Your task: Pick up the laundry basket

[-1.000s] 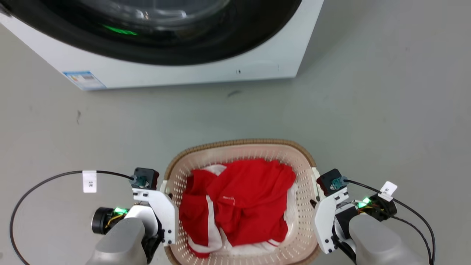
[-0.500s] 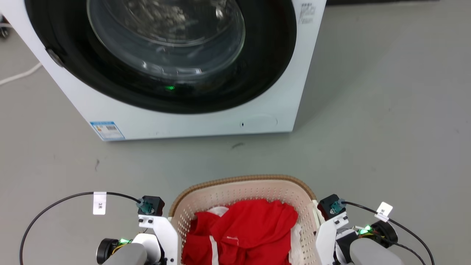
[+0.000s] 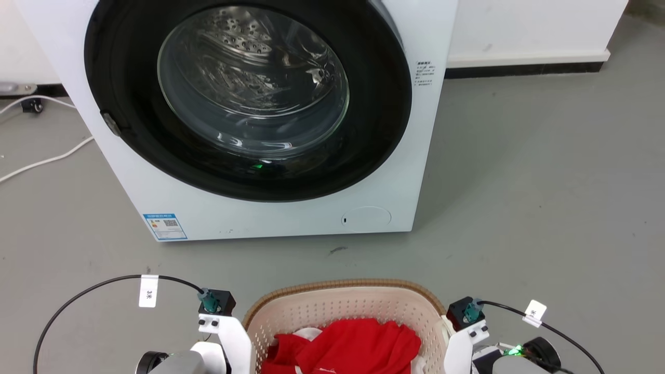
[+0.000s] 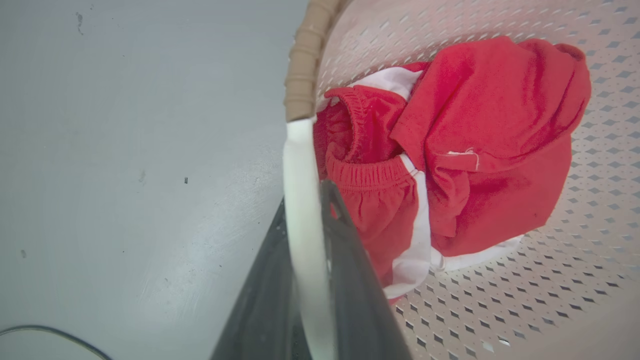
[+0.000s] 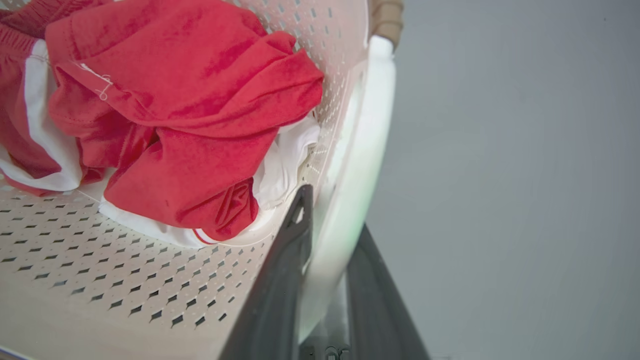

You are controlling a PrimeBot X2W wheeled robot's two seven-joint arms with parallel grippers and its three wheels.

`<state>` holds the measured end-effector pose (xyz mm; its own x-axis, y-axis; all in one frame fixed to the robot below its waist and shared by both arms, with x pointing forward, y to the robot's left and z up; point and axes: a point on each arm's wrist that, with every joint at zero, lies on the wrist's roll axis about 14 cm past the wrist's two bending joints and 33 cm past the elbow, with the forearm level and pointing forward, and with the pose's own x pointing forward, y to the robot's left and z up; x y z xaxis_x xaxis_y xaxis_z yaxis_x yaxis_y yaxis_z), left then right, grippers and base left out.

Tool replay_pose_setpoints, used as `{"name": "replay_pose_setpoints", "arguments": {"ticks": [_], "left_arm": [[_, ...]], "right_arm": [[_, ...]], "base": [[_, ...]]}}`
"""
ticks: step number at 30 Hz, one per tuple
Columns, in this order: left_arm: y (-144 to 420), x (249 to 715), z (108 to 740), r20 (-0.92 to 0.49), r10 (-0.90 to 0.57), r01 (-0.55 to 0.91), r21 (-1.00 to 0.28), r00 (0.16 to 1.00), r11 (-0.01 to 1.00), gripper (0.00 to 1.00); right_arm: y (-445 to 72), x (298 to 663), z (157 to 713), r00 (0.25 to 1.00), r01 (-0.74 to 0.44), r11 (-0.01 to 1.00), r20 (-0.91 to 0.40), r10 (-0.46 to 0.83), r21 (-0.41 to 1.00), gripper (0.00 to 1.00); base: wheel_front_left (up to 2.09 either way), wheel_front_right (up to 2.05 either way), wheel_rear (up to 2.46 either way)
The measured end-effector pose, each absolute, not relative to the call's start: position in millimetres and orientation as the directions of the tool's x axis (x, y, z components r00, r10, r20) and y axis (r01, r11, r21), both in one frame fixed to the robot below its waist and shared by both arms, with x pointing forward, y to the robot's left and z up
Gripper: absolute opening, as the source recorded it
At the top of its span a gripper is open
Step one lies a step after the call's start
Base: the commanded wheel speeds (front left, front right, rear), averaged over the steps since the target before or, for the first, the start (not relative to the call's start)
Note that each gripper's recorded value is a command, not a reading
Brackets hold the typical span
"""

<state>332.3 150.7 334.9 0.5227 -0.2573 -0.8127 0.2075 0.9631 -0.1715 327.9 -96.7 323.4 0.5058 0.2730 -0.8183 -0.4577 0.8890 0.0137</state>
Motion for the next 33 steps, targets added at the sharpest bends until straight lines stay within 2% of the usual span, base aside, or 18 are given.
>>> {"name": "replay_pose_setpoints", "arguments": {"ticks": [14, 33], "left_arm": [[147.8, 318.2, 336.8, -0.866, -0.269, 0.231, -0.185, 0.421, 0.955, 0.0], [145.5, 314.1, 335.6, -0.882, -0.276, 0.23, -0.198, 0.381, 0.953, 0.0]], "right_arm": [[-99.8, 313.3, 321.6, 0.429, -0.457, 0.889, -0.867, 0.253, 0.033, 0.0], [-102.7, 306.8, 319.4, 0.4, -0.456, 0.889, -0.881, 0.253, 0.048, 0.0]], "base": [[0.0, 0.0, 0.0], [0.0, 0.0, 0.0]]}}
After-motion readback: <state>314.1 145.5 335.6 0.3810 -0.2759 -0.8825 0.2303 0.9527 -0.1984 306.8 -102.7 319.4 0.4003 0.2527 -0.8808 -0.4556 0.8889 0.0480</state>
